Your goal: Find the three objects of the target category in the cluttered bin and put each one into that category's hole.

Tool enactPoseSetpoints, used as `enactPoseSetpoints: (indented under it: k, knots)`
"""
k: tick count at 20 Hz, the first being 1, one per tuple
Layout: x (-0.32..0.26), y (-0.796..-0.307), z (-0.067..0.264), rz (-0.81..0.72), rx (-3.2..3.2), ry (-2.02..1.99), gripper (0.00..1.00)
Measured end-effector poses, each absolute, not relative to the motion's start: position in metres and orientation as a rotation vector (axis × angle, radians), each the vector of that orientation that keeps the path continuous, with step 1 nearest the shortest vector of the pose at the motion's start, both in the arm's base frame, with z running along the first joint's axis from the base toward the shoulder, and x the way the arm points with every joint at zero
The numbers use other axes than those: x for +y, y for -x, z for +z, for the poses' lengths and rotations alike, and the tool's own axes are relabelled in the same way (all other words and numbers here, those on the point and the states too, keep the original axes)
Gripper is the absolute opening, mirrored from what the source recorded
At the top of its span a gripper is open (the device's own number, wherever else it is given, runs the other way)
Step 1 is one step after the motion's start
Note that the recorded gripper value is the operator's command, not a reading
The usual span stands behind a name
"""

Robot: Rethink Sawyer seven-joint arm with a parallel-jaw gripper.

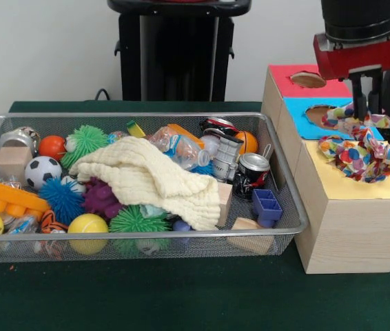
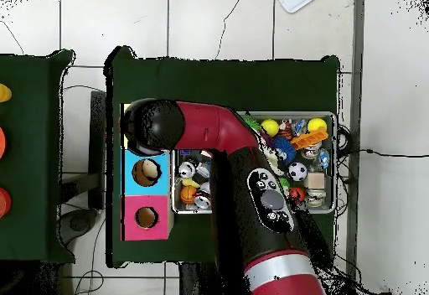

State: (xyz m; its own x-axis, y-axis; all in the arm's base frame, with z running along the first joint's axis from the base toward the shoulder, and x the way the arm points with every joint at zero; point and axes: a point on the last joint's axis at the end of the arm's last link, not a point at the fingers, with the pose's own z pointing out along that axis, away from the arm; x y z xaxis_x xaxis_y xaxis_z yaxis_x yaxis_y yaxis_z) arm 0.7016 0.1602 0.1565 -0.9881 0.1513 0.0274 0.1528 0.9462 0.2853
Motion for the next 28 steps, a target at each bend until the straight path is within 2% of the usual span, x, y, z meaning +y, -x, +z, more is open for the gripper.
enactPoseSetpoints:
  k: [10,28]
  knots:
    - [0.167,-0.700,0.123,-0.407,-3.127,0.236,0.00]
    - [0.175,-0.706,0.112,-0.374,-3.159,0.236,0.00]
